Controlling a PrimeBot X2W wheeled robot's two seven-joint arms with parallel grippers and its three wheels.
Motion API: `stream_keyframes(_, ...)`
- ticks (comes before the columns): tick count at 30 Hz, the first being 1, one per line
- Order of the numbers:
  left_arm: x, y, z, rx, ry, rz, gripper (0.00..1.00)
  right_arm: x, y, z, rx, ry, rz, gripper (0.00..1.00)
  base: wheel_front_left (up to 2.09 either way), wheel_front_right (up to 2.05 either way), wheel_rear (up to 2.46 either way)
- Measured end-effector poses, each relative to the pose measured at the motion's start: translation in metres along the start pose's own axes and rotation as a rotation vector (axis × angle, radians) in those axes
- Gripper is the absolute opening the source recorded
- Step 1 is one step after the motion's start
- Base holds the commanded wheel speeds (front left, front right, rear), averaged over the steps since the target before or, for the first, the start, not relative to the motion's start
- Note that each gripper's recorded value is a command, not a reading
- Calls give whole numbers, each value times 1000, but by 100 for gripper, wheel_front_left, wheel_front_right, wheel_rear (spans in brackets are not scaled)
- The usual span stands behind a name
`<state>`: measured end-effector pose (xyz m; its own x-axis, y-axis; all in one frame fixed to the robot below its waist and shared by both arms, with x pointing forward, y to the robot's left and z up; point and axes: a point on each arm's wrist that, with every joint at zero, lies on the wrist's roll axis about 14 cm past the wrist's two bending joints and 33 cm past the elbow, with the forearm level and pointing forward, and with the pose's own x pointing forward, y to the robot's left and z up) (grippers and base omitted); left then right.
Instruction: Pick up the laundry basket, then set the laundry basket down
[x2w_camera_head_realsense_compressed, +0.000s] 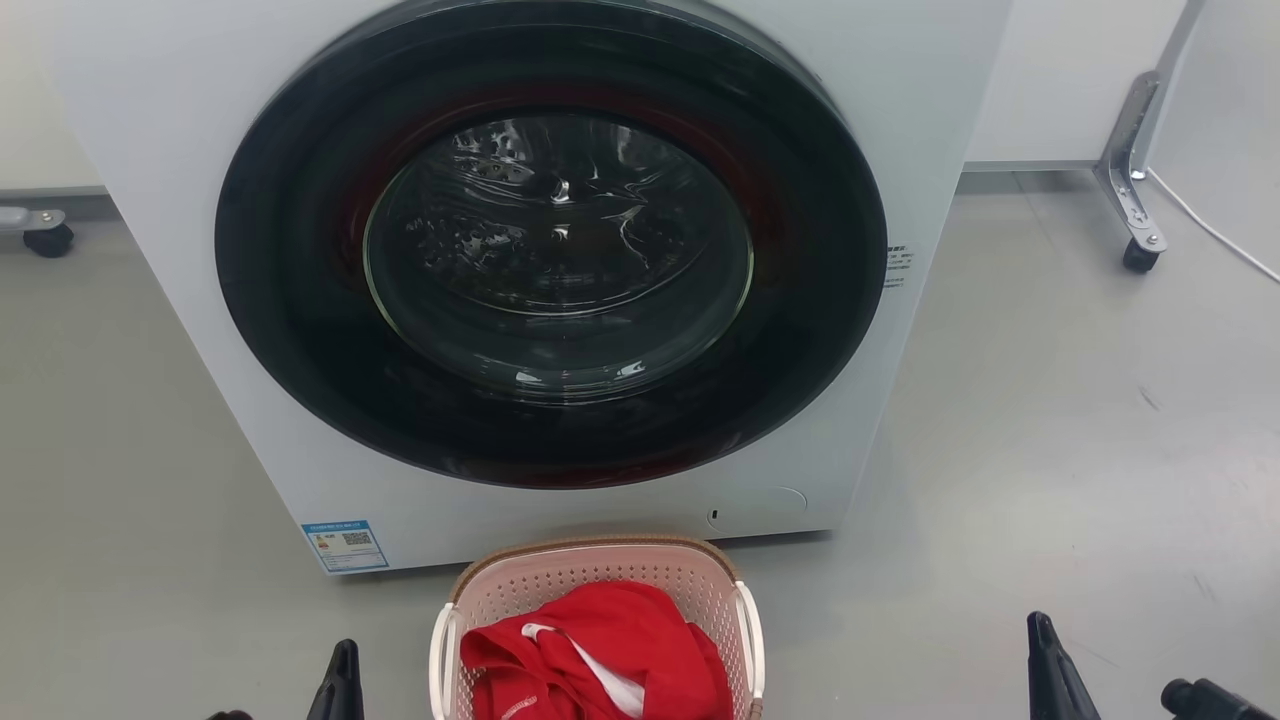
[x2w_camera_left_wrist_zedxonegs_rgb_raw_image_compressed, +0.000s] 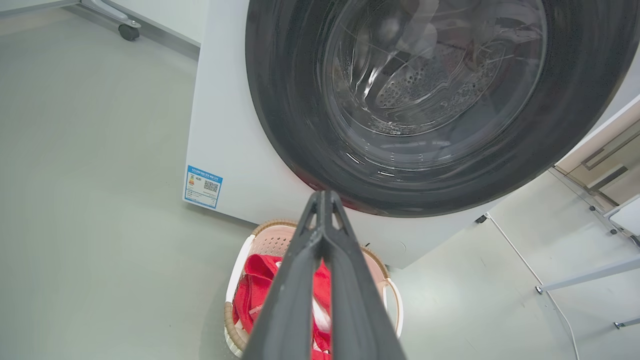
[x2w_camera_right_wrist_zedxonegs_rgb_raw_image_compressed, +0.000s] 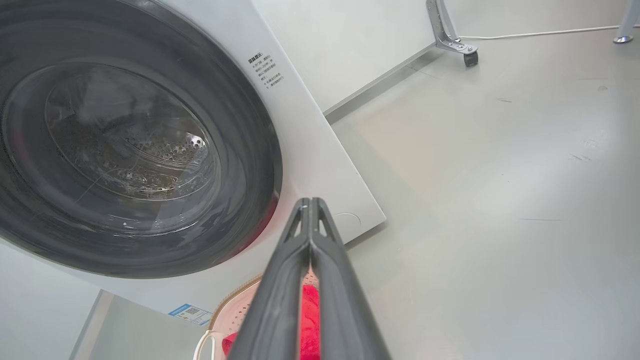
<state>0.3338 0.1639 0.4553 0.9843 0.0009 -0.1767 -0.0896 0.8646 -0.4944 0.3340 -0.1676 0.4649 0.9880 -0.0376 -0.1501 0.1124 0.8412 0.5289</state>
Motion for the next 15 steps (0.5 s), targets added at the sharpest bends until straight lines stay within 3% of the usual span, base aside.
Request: stream_keyframes(15,10,6,2,-233,30,17,0,10,-9,2,229,32,-17,0,0,0,0)
